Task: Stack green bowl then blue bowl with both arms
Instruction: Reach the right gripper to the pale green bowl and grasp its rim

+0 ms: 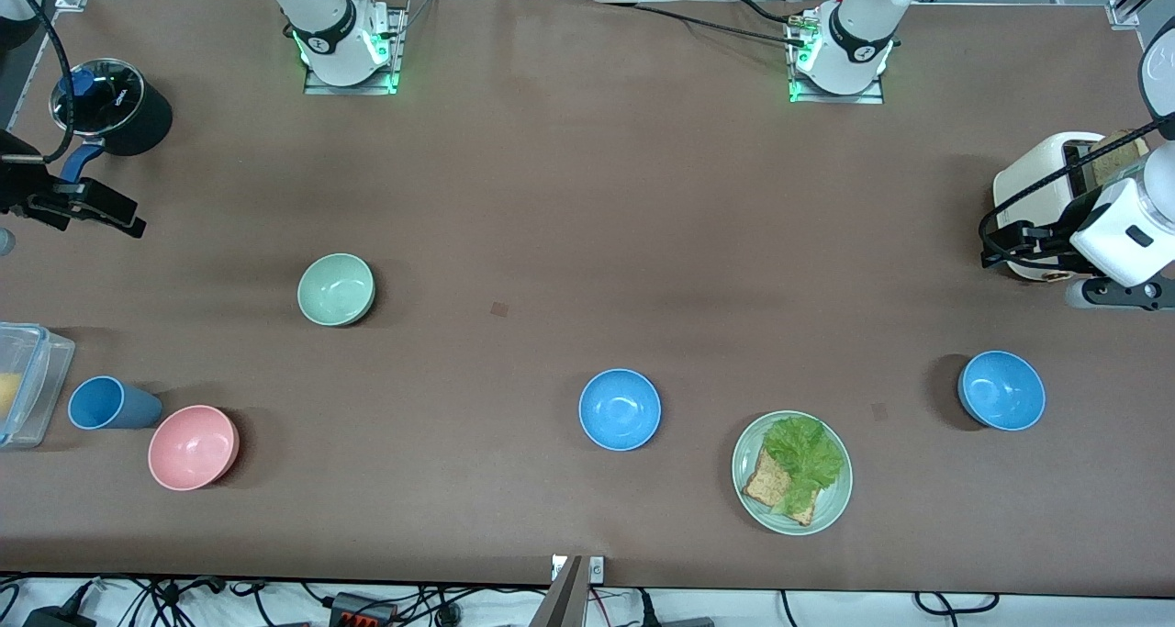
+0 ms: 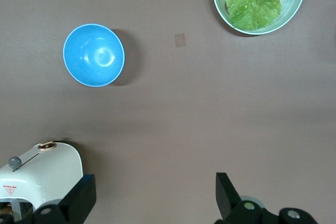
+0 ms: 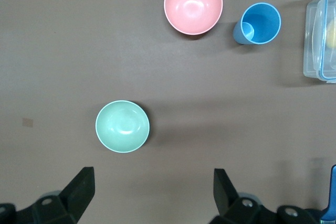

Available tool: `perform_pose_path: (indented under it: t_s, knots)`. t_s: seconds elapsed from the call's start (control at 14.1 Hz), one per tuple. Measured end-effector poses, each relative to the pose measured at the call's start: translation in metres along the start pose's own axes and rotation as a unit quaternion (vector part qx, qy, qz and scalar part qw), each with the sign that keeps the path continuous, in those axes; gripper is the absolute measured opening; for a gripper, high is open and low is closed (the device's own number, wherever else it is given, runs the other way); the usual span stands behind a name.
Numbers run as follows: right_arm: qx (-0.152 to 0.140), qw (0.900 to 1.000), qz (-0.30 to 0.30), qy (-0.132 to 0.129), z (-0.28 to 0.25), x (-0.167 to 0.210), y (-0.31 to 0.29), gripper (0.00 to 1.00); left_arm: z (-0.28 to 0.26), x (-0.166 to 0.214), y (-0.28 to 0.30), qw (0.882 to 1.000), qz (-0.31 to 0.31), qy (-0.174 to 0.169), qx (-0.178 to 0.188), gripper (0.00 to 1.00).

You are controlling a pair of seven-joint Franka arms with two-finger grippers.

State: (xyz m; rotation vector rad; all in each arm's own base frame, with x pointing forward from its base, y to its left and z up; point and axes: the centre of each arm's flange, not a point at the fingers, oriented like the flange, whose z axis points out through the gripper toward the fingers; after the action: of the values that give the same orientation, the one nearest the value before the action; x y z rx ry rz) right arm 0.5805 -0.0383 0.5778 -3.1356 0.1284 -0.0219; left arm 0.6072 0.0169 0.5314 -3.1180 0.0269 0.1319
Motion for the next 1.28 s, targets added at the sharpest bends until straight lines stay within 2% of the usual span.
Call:
perform_pose_path:
  t_s: [0.78,0.99,1.28]
  knots:
    - [0.000,1.000,-0.008,-0.002,0.002,0.000,0.000,1.00,0.002,0.000,0.000,1.000,-0.003,-0.002,-0.012,1.00]
    - [-0.002,0.999,-0.009,-0.034,0.041,0.010,-0.002,1.00,0.002,0.001,0.000,1.000,-0.003,-0.003,-0.012,1.00]
    - [-0.009,0.995,-0.030,-0.093,0.133,0.033,-0.029,1.00,0.003,0.001,0.000,1.000,-0.003,-0.005,-0.012,1.00]
